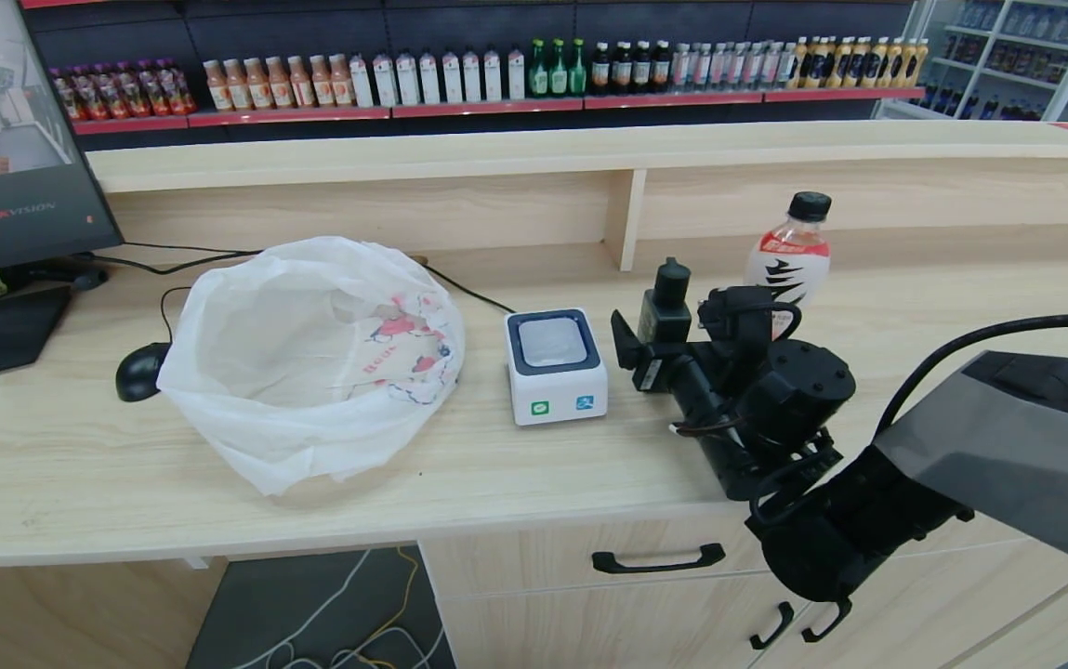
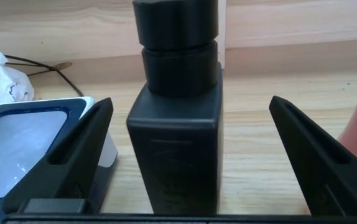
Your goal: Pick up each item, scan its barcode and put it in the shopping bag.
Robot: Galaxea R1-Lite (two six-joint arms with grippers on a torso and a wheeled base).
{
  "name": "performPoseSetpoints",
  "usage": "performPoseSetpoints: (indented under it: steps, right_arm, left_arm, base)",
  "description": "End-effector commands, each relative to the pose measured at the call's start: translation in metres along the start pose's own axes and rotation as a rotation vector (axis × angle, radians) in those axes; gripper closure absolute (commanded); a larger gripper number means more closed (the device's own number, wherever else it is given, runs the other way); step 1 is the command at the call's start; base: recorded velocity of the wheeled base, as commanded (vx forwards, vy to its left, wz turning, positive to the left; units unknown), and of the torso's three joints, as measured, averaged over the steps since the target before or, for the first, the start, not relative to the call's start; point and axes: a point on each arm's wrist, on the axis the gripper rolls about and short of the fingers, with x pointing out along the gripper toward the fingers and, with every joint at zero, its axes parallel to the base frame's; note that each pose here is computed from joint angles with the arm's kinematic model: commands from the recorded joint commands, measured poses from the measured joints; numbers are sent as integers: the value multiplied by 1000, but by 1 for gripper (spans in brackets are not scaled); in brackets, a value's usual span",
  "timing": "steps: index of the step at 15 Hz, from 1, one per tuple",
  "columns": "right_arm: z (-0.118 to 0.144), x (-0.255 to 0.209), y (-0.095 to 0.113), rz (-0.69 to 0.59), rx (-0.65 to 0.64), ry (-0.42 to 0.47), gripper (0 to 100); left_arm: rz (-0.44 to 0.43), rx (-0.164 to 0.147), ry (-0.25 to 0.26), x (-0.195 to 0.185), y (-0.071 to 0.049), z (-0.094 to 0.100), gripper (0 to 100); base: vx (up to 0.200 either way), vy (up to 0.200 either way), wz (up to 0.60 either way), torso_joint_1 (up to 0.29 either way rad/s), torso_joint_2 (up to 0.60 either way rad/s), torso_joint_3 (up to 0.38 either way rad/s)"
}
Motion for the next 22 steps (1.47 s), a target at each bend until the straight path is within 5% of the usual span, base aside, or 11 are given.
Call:
performPoseSetpoints:
  steps: [1, 12, 13, 22]
  right_arm:
    - [-1, 4, -5, -14, -2, -6, 0]
    - [-13, 12, -10, -32, -8, 0, 0]
    - [-14, 12, -10, -32, -9, 3, 100]
    - [-8, 12, -9, -30, -5, -12, 100]
  left_arm:
    - [1, 0, 0, 0, 0, 0, 0]
    - [1, 0, 0, 0, 0, 0, 0]
    - [1, 0, 0, 0, 0, 0, 0]
    - [1, 0, 0, 0, 0, 0, 0]
  base:
    - [0, 0, 0, 0, 0, 0]
    - [0, 0, 0, 0, 0, 0]
    - [0, 0, 0, 0, 0, 0]
    - [0, 0, 0, 0, 0, 0]
